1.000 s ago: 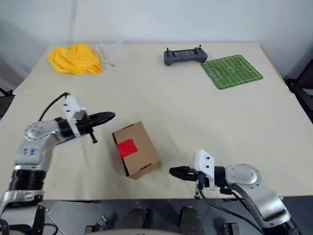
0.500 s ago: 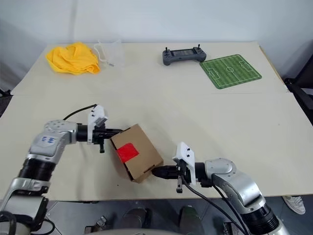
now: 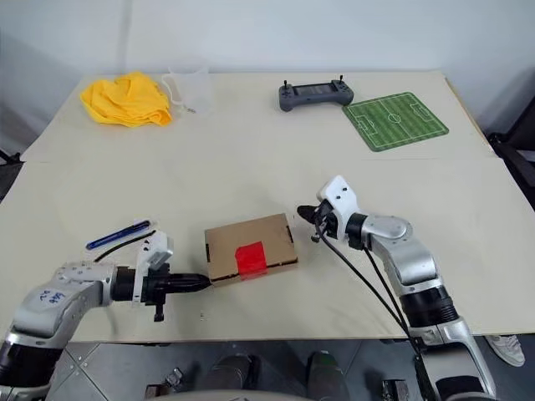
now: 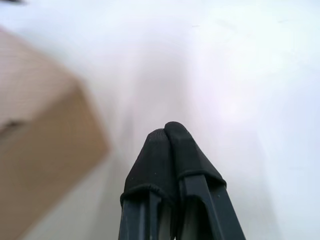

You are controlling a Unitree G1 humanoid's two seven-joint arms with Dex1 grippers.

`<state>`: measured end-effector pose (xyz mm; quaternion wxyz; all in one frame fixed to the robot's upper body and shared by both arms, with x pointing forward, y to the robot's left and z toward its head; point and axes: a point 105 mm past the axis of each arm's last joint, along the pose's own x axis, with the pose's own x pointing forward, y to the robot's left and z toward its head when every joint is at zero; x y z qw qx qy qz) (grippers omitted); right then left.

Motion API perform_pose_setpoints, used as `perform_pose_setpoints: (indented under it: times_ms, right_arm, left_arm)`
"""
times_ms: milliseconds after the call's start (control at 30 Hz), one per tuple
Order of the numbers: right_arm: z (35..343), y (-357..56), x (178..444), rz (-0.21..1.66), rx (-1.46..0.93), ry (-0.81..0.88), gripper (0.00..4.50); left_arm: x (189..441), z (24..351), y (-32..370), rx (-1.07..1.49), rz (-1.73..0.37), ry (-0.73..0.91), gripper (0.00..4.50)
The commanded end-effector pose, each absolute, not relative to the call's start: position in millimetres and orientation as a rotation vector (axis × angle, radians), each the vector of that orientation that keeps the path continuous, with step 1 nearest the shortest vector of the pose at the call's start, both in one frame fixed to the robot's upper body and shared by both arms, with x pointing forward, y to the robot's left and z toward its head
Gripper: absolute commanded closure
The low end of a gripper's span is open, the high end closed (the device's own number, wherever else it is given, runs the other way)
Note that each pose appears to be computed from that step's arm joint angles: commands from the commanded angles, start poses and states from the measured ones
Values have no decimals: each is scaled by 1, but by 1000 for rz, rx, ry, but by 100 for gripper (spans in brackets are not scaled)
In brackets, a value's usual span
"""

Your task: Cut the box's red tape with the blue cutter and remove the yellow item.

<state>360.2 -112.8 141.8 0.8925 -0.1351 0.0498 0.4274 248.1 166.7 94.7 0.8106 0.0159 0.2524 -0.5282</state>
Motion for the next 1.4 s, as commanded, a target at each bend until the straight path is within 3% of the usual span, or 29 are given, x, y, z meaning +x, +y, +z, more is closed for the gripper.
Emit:
perform_pose_setpoints:
  times_ms: [33,167,300,467,533,667,867,1067,1400]
  right_arm:
    - [163,-130,358,858,-318,12,450]
    - [163,-145,344,877,-339,31,450]
    - [132,-139,260,1257,-265,323,450]
    - [116,-116,231,1390,-200,450,450]
    - [114,-104,228,1411,-182,452,450]
    - [110,-82,237,1379,-144,423,450]
    - [108,-66,275,1193,-36,340,450]
    - [116,-81,302,1061,-81,279,450]
    - [143,-89,348,1035,-220,185,450]
  left_arm:
    - [239,124,176,7,-1143,456,448]
    - [233,156,186,-97,-1188,403,448]
    - [300,199,190,-1,-1098,173,448]
    - [357,177,163,214,-1070,176,448]
    - [368,166,154,280,-1087,212,448]
    - [364,149,144,267,-1194,330,448]
    - [332,136,159,180,-1302,452,448]
    - [312,134,163,67,-1267,453,448]
    - [289,108,123,-104,-1139,399,448]
